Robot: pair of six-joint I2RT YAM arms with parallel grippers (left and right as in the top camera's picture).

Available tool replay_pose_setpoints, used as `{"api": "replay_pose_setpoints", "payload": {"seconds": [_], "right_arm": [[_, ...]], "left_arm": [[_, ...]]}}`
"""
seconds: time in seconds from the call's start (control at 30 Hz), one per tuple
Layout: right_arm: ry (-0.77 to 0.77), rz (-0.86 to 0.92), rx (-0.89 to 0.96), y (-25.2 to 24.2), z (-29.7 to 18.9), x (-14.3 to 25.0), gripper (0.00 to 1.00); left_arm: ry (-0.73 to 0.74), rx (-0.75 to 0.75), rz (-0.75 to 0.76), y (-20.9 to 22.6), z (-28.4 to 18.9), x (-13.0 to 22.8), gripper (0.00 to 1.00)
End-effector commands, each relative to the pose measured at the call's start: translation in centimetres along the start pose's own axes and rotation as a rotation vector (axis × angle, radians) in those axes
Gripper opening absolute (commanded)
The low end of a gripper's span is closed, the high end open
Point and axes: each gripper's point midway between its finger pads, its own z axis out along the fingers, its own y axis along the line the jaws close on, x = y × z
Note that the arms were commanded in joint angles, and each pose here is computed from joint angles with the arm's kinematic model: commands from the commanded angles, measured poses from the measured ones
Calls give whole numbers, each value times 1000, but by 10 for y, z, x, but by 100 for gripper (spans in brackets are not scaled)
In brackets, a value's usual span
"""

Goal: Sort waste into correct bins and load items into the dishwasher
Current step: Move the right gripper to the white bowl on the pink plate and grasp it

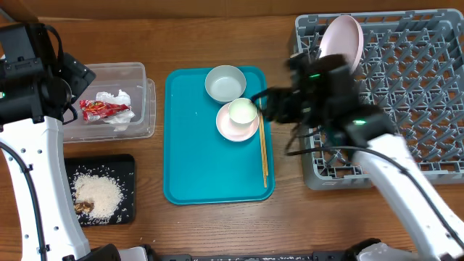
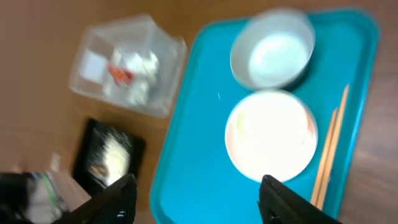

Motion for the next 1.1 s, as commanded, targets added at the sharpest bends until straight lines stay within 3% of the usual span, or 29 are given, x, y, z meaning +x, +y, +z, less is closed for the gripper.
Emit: {"api": "replay_pose_setpoints", "payload": {"seconds": [0.0,0.3,0.67,0.83,1.07], "right_arm": [[6,-48,140,-8,29,7,64],[128,-100,171,-2,46,29,59],[187,-121,186,34,9,0,59],[221,-140,179,31,35,-3,61],[170,-151,287,9,85,-11,70]], "left_arm": [[-4,8,8,-2,-1,-2,100],[-4,8,8,-2,-1,-2,100],[-4,8,8,-2,-1,-2,100],[-4,8,8,-2,-1,-2,100],[-4,8,8,-2,-1,-2,100]]}}
